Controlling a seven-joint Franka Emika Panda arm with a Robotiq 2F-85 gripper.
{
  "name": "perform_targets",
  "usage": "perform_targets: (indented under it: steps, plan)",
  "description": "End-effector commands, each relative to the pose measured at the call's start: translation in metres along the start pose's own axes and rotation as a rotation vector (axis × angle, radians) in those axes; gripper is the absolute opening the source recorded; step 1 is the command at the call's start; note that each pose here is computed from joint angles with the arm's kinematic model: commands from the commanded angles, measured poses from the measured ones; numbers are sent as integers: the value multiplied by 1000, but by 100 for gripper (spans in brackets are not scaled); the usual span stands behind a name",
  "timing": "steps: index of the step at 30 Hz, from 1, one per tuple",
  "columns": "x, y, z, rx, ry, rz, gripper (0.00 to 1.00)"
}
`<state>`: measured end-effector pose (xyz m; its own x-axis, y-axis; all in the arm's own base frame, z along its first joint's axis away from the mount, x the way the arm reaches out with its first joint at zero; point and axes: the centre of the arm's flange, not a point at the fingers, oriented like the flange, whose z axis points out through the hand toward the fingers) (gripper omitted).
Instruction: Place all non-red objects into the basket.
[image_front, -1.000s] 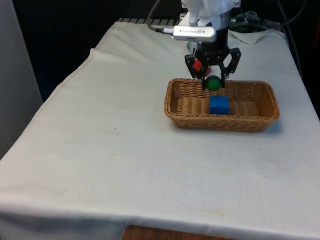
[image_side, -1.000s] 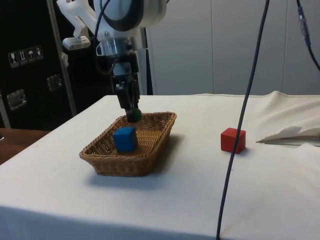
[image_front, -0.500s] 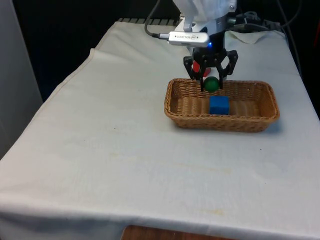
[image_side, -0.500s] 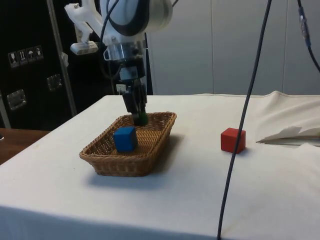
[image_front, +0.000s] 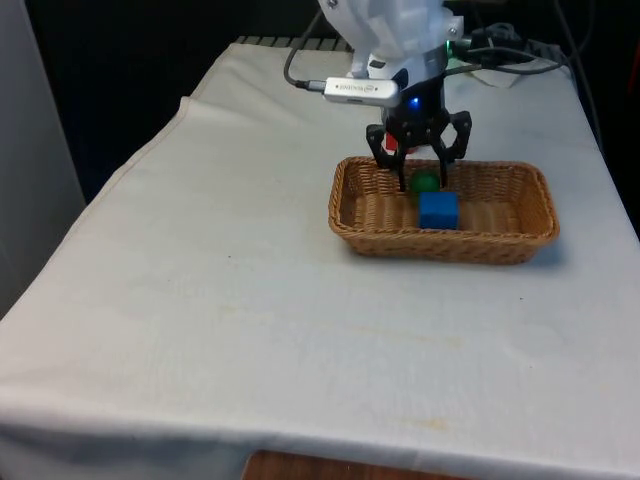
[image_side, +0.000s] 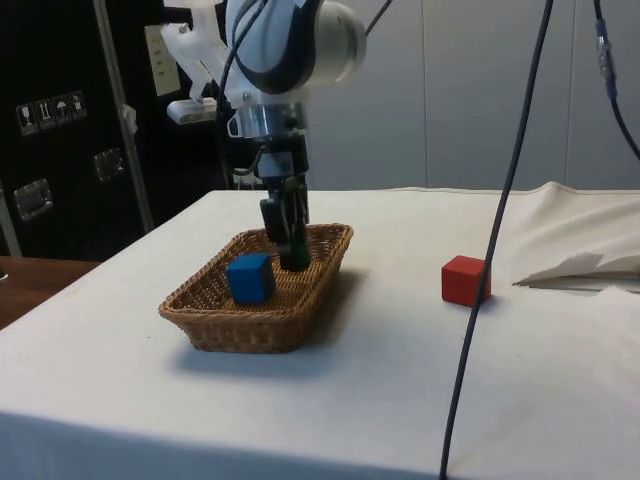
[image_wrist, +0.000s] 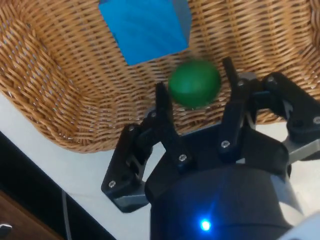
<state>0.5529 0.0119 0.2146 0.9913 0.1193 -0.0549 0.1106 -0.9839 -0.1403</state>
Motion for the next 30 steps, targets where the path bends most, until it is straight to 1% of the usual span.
perform_targets:
  steps: [1, 7, 8, 9, 10, 11, 16, 17, 18, 19, 22, 24, 26, 27, 28, 29, 30]
  plan:
    - [1, 0, 1, 11, 12, 2, 16]
    - [0, 1, 3, 19, 13, 7, 74]
    - [0, 2, 2, 11, 1, 8, 84]
    - [0, 1, 3, 20, 13, 7, 84]
    - [0, 1, 3, 21, 12, 7, 98]
    - [0, 1, 4, 21, 12, 8, 100]
    - [0, 1, 3, 21, 13, 8, 100]
    - [-1, 2, 3, 13, 0, 10, 100]
    - [0, 5, -1, 19, 11, 11, 100]
    - [0, 9, -9, 16, 12, 12, 100]
    - [1, 16, -20, 13, 15, 14, 100]
    - [2, 18, -26, 14, 13, 14, 100]
    - [2, 20, -31, 20, 19, 16, 100]
    - [1, 22, -37, 16, 16, 14, 100]
    - [1, 22, -37, 16, 16, 14, 100]
    - [0, 23, -44, 16, 21, 12, 100]
    - [0, 23, -47, 16, 23, 9, 100]
